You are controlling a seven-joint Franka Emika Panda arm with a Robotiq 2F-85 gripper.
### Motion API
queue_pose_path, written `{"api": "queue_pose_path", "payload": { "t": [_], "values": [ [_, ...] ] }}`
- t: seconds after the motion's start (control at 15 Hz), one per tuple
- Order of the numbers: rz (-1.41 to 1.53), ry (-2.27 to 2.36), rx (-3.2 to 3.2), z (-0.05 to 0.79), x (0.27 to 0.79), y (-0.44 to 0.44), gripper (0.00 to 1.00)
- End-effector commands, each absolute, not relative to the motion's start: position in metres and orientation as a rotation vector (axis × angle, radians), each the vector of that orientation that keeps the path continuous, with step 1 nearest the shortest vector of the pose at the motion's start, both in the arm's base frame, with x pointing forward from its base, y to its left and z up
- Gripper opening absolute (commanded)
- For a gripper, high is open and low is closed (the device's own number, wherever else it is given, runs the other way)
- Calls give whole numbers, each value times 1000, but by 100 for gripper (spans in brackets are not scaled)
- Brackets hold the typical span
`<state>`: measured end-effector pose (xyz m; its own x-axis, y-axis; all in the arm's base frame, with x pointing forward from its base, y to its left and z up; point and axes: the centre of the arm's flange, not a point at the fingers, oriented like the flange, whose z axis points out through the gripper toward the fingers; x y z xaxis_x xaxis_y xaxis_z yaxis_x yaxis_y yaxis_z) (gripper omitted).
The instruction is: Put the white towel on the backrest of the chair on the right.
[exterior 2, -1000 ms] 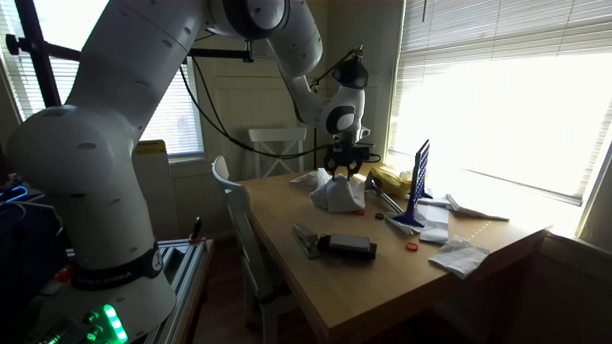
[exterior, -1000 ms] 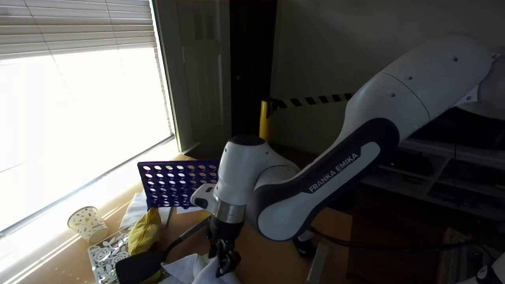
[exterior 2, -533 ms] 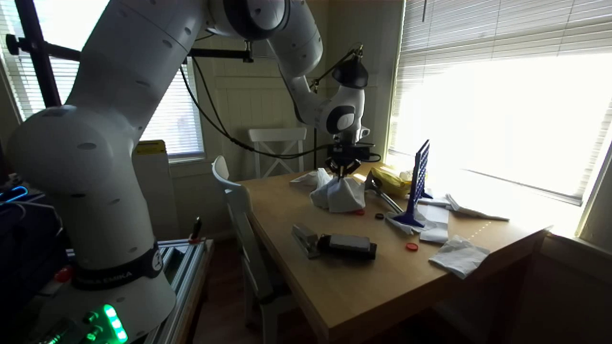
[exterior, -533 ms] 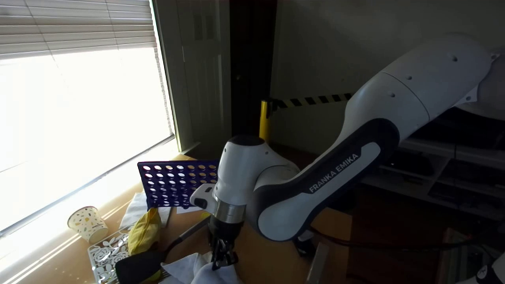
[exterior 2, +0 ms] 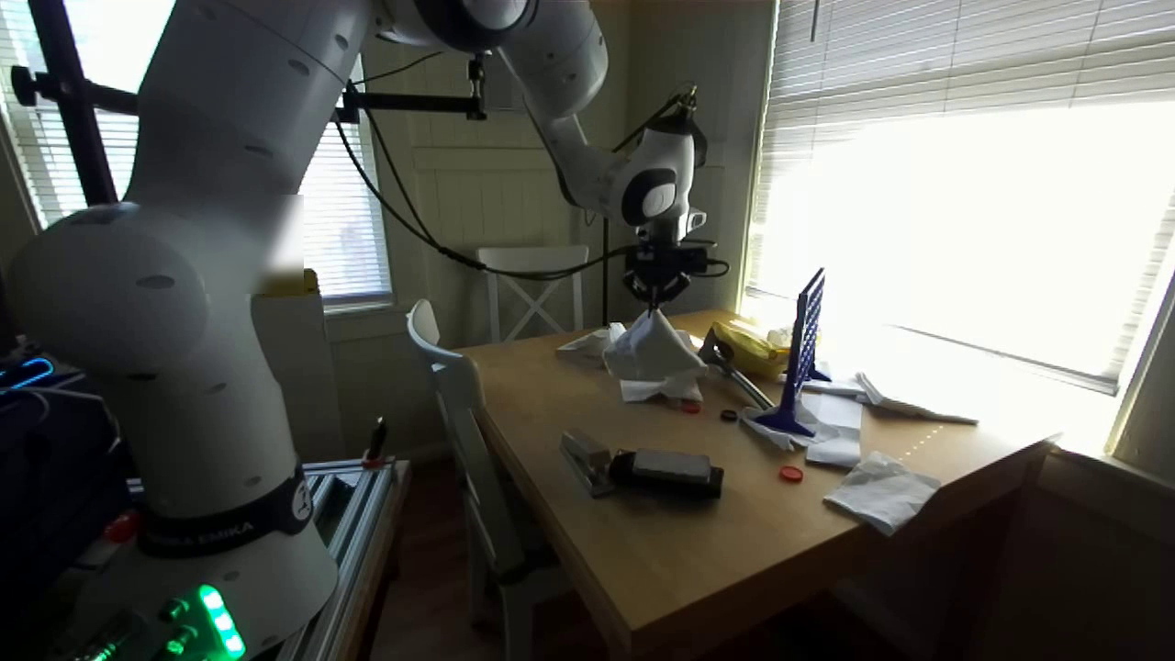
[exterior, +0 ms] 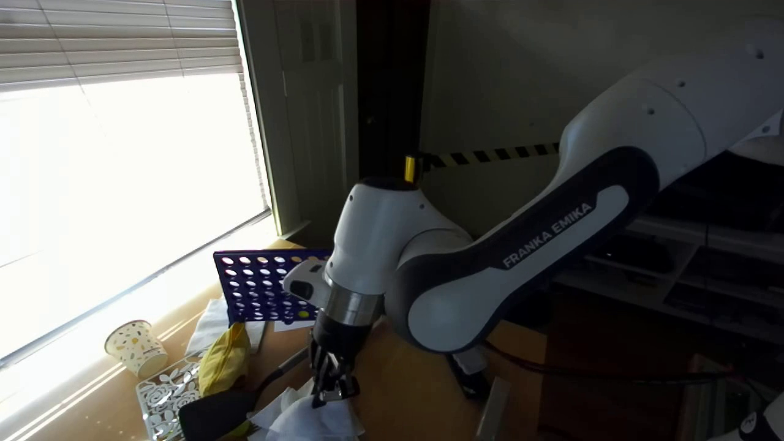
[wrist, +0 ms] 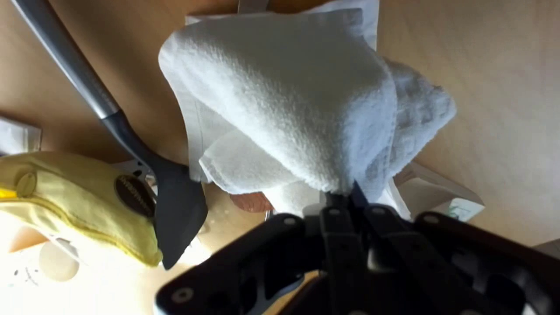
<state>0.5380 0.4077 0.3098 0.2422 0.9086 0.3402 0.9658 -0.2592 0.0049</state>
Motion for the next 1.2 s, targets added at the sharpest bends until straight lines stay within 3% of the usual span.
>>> {"api": "queue_pose_path", "payload": {
  "t": [0.0,0.67,1.13],
  "values": [
    [-402,-1663,-2302,374,515,397,1],
    [-476,-1433,-2161,471,464,360,1],
    [-232,-1514,-1875,470,404,343,1]
  ]
}}
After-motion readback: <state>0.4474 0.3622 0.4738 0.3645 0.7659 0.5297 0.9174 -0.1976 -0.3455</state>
